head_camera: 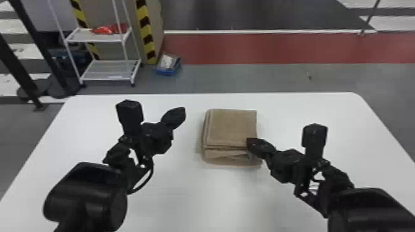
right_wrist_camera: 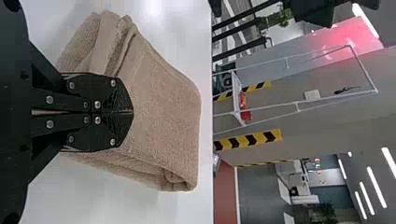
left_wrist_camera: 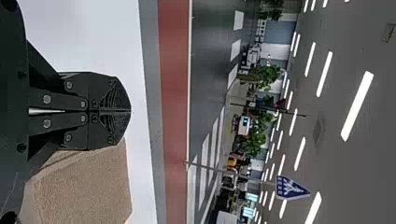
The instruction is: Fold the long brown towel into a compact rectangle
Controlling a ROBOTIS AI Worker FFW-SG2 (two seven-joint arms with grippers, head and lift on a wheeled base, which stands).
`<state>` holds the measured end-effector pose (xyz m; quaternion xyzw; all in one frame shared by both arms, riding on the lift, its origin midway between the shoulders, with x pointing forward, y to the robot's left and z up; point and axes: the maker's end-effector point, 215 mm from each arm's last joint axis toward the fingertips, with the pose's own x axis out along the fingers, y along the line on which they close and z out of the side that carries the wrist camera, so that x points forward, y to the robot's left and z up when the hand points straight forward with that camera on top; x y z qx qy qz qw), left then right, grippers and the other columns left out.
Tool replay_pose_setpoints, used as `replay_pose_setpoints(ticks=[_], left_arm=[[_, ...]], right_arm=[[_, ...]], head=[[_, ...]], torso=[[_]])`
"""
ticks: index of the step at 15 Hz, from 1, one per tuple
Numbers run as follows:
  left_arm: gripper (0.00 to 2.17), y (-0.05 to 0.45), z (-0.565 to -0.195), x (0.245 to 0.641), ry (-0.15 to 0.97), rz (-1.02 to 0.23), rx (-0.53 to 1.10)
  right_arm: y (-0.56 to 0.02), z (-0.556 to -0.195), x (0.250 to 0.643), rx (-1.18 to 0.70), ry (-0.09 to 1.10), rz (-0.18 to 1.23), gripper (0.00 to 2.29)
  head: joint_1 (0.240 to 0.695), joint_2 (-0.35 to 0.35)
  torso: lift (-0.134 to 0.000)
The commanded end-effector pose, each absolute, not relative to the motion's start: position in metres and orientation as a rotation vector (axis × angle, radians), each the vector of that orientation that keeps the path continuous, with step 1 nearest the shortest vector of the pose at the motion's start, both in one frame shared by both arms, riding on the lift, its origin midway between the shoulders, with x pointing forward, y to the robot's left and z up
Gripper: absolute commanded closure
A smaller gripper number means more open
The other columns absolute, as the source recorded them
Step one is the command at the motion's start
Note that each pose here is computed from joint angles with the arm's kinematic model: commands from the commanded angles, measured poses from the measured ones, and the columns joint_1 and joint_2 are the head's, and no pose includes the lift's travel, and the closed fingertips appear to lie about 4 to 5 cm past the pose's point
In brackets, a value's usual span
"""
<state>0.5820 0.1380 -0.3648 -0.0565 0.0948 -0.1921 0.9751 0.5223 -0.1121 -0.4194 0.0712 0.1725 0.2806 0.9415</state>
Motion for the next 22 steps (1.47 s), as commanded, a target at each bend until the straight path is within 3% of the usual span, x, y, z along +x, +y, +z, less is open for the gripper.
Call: replay_pose_setpoints(ticks=[1, 2, 3, 4, 7, 9, 13, 18, 20, 22], left_arm=[[1.6, 0.13, -0.346, 0.581, 0.117, -0.373, -0.114], [1.12, 0.127, -0.339, 0.58, 0.091, -0.371, -0.119], [0.42, 0.124, -0.338, 0.578, 0.084, -0.371, -0.131], [0.06, 0.123, -0.335, 0.577, 0.075, -0.358, -0.137], [0.03, 0.132, -0.295, 0.555, -0.104, -0.291, -0.114], [0.03, 0.147, -0.286, 0.534, -0.167, -0.224, -0.087], [0.04, 0.176, -0.31, 0.525, -0.114, -0.137, -0.061], [0.04, 0.195, -0.342, 0.518, -0.014, -0.075, -0.048], [0.03, 0.214, -0.338, 0.52, -0.019, -0.019, -0.031], [0.03, 0.227, -0.342, 0.52, 0.051, 0.0, -0.008]], right_arm=[[-0.116, -0.371, 0.506, 0.132, 0.257, 0.561, 0.07], [-0.125, -0.351, 0.5, 0.112, 0.22, 0.529, 0.0], [-0.139, -0.332, 0.495, 0.081, 0.182, 0.481, 0.0], [-0.155, -0.32, 0.49, 0.057, 0.158, 0.437, 0.03], [-0.205, -0.291, 0.475, -0.035, 0.031, 0.282, 0.05], [-0.227, -0.28, 0.467, 0.0, -0.019, 0.243, 0.05], [-0.255, -0.283, 0.445, 0.072, -0.049, 0.203, 0.06], [-0.276, -0.293, 0.45, 0.103, -0.025, 0.139, 0.05], [-0.269, -0.301, 0.458, 0.112, -0.008, 0.118, 0.05], [-0.25, -0.313, 0.464, 0.131, 0.01, 0.129, 0.05]], head=[[0.695, 0.026], [0.695, 0.025], [0.695, 0.017], [0.695, 0.006], [0.695, -0.032], [0.695, -0.069], [0.695, -0.088], [0.695, -0.093], [0.695, -0.096], [0.695, -0.08]], torso=[[-0.116], [-0.116], [-0.116], [-0.116], [-0.116], [-0.116], [-0.116], [-0.116], [-0.116], [-0.116]])
